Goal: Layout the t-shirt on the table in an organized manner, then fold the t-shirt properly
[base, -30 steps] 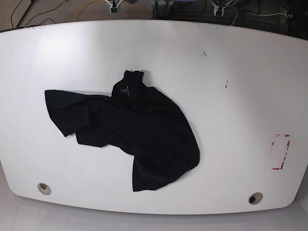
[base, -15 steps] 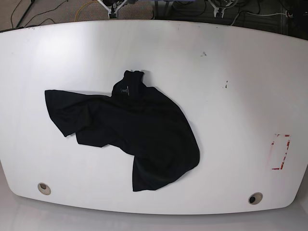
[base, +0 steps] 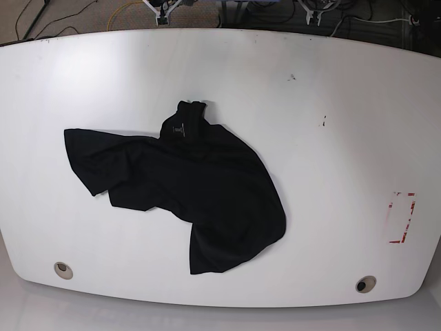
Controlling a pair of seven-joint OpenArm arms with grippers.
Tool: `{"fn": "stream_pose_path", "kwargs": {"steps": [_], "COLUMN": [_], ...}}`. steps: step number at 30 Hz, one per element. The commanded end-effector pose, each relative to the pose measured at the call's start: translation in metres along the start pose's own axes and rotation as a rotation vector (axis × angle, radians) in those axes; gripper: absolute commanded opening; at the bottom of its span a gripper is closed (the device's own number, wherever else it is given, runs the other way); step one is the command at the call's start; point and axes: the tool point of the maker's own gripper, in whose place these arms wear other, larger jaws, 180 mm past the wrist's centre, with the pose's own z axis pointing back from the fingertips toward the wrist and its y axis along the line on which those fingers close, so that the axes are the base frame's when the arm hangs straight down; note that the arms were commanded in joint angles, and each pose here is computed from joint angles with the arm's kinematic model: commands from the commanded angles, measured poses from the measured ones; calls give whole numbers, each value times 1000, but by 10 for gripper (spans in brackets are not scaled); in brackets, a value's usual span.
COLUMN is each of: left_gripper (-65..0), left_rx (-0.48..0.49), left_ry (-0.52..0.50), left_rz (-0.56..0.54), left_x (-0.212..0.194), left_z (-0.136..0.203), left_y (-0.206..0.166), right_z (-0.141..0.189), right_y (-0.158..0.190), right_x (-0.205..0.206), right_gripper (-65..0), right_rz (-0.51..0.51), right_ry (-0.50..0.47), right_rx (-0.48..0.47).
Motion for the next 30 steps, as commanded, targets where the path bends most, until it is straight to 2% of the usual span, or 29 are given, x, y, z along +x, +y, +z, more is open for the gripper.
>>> {"fn": "stream_pose_path", "kwargs": {"steps": [1, 15, 20, 30], "left_gripper": [-415, -415, -415, -415], "left_rx": [10, 10, 14, 21], "left_ry": [26, 28, -1, -88], "left_rz": [1, 1, -3, -22], "left_x": [-12, -14, -10, -9], "left_z": [1, 1, 2, 9], "left_y": [6, 6, 8, 10], "right_z": [0, 0, 0, 9], "right_y": [3, 3, 2, 4], "right_x": [1, 2, 2, -7], "right_gripper": [-479, -480, -482, -484], "right_rz": [-2, -2, -1, -4], "right_ry": [-7, -12, -18, -93], "right_rx": [9, 8, 7, 2]}}
